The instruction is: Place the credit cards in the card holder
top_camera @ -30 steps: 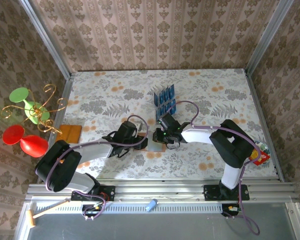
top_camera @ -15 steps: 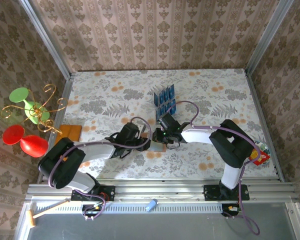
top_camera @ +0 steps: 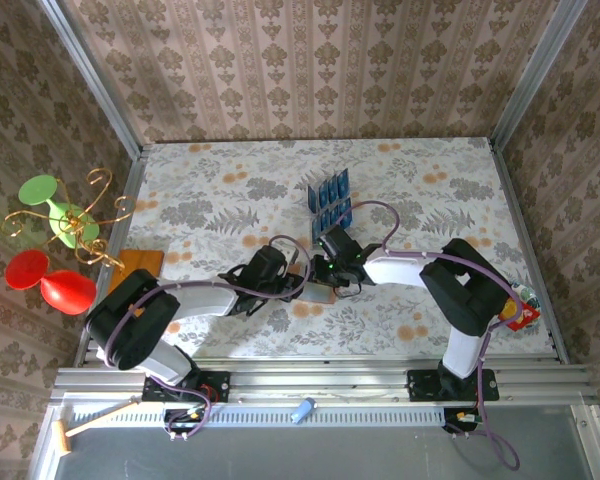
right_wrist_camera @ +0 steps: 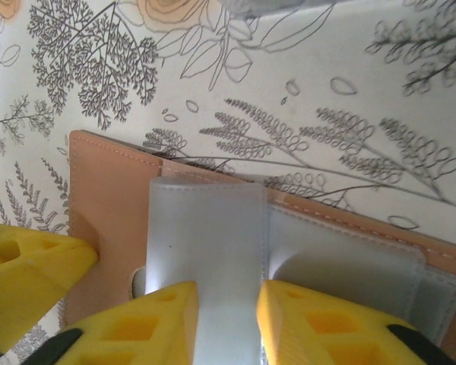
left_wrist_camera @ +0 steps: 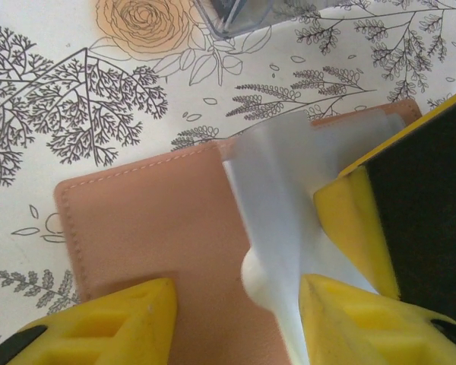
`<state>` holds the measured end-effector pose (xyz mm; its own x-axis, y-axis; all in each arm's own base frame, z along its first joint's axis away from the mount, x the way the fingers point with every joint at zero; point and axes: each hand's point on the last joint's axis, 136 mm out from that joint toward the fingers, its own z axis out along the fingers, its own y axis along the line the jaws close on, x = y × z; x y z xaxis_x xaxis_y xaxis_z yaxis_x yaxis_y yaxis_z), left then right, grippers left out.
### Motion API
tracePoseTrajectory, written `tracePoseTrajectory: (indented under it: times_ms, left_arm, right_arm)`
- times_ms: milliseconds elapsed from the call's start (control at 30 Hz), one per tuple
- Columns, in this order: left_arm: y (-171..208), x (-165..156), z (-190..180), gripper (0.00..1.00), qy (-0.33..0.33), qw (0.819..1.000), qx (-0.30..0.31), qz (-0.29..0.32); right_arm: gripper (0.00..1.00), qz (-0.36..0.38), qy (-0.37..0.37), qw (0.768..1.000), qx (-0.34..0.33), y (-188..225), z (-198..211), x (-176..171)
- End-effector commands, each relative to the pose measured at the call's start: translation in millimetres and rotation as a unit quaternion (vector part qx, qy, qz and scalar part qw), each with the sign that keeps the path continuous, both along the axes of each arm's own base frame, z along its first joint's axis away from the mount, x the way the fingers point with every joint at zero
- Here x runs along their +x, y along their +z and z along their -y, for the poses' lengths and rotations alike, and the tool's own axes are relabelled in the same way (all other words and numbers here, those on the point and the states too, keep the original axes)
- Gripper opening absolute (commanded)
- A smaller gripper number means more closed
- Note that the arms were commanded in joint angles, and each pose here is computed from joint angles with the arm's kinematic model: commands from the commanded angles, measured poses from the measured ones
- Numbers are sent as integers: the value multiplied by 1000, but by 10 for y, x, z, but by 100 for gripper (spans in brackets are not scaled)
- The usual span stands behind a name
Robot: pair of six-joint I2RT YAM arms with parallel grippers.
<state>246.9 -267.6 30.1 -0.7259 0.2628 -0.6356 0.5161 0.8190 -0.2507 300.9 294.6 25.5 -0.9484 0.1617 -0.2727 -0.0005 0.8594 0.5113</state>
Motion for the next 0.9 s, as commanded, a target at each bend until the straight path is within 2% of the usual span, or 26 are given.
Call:
tracePoseTrajectory:
  times_ms: [0,400,533,600,867]
  left_arm:
    - [-416,-250,-218,48,-10,996,71,-57]
    - [-465,-273,-212,47,-13,995,73,-63]
    - [-444,-268,-204,47,-12,996,70,-61]
    - [-408,-258,-189,48,-12,996,64,-58]
    - [-134,-232,-120,52,-17,998,42,-42]
  right_arm:
    - [39,0,-14,1000,11,133,62,-13]
    - [43,6,-30,1000,8,185,201,11]
    - [32,4,-36,999,3,152,272,20]
    - [23,5,-37,999,-2,141,309,22]
    - [11,-3,-36,999,-21,17,389,-18]
